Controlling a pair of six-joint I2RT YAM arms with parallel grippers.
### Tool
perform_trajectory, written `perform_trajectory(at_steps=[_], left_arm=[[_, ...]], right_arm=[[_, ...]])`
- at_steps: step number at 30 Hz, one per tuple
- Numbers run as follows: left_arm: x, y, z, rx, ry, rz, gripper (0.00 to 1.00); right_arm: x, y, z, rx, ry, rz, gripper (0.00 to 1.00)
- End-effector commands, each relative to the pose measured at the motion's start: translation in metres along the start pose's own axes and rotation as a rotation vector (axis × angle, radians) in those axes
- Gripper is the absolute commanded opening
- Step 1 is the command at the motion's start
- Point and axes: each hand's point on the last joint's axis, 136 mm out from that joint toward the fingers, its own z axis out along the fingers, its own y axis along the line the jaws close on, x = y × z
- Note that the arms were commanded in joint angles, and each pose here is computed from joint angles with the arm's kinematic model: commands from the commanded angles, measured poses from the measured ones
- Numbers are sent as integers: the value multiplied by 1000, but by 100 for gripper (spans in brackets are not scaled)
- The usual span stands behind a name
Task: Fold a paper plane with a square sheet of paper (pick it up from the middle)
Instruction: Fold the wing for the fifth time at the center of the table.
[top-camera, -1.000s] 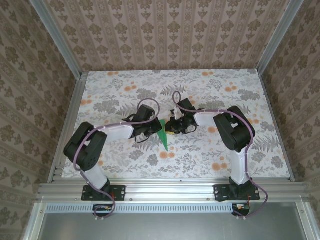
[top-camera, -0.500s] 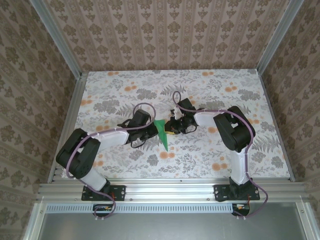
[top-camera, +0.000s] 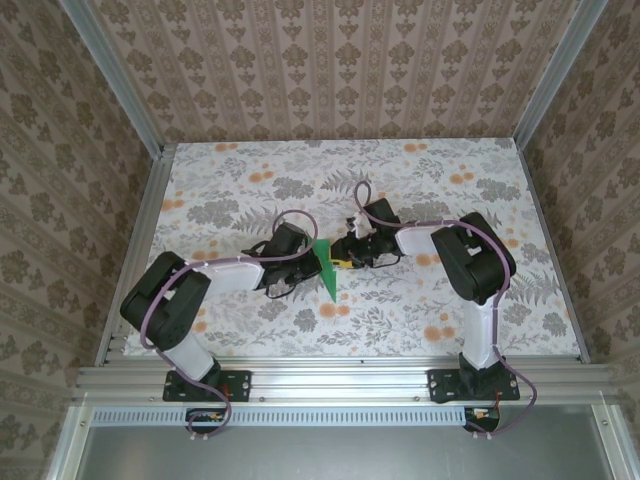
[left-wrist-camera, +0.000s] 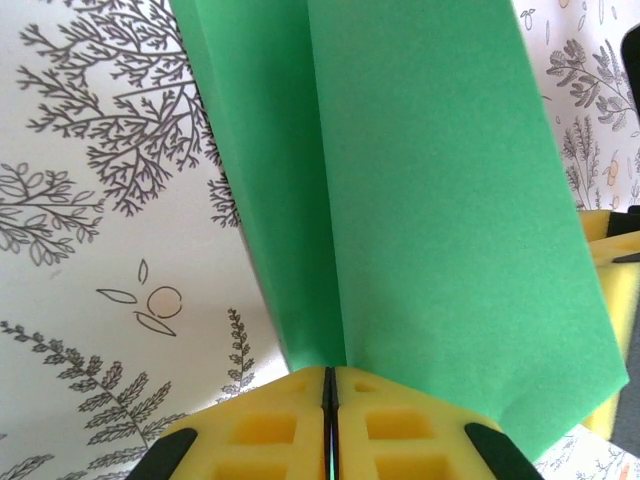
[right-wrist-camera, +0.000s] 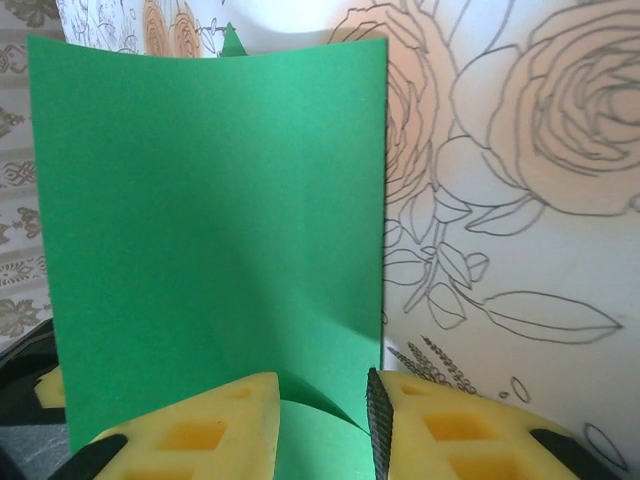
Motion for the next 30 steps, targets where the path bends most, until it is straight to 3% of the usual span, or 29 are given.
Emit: perform_trajectory(at_steps=[1,6,13,17,30], left_arm=[[0,0,-2,-9,-7,-9,11],[-2,11,-17,-38,-53,-13,14],[-4,7,-24,-15,-70,-3,16],[-5,7,-22,-12,-67,0,16],[-12,1,-21,12,-69,-5,15]], right_arm=[[-3,-8,-13,44,-36,25,33],[-7,8,-35,89,-98,-68,39],[22,8,-57,392,-117,-295,52],[41,15,-55,506,-91,-437,53],[63,29,-2,386,12,-531,46]])
